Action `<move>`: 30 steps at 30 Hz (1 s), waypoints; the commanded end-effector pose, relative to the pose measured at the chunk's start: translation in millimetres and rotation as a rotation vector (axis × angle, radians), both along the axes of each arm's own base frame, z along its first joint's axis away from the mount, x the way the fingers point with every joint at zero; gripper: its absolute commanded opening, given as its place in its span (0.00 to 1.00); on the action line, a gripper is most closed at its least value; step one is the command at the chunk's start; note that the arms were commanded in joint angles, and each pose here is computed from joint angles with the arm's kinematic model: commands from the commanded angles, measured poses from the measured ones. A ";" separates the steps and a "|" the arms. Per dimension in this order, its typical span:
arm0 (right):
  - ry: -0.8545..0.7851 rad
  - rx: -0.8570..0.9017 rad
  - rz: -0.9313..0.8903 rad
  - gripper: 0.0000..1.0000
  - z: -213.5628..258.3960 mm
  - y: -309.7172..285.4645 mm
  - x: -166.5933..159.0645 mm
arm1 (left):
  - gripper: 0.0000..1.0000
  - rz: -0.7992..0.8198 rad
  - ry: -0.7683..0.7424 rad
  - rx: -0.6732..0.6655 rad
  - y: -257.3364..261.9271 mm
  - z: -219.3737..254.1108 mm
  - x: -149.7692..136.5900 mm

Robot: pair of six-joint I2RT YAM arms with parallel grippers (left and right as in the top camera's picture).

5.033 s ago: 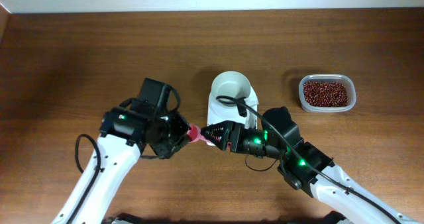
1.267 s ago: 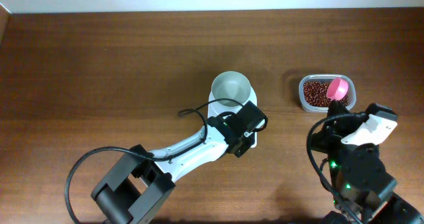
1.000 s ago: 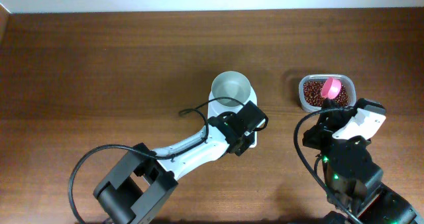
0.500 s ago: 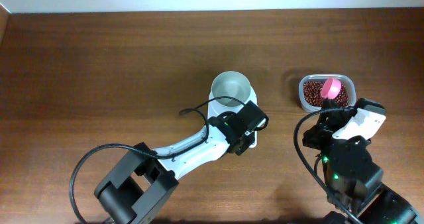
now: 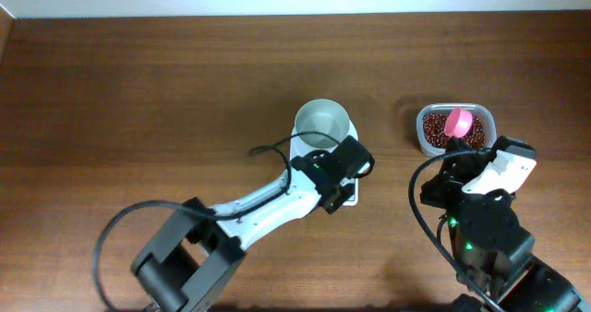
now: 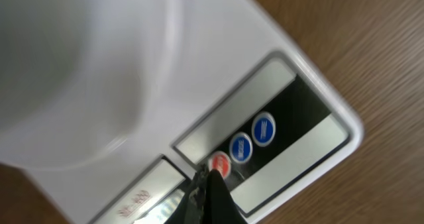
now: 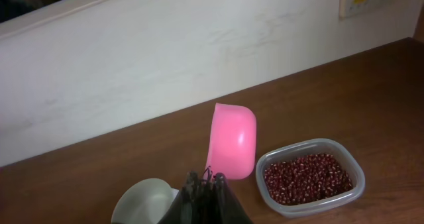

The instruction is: Scoop and weigh 50g on scale

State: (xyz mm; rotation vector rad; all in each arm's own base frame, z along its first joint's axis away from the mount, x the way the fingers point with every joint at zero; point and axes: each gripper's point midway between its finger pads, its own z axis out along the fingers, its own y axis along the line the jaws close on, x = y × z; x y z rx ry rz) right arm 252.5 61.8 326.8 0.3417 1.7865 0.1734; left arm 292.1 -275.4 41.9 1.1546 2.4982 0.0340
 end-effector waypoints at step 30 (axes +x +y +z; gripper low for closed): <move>0.055 -0.127 0.086 0.04 12.7 27.0 19.6 | 0.99 0.298 -0.357 -0.254 136.0 216.7 14.3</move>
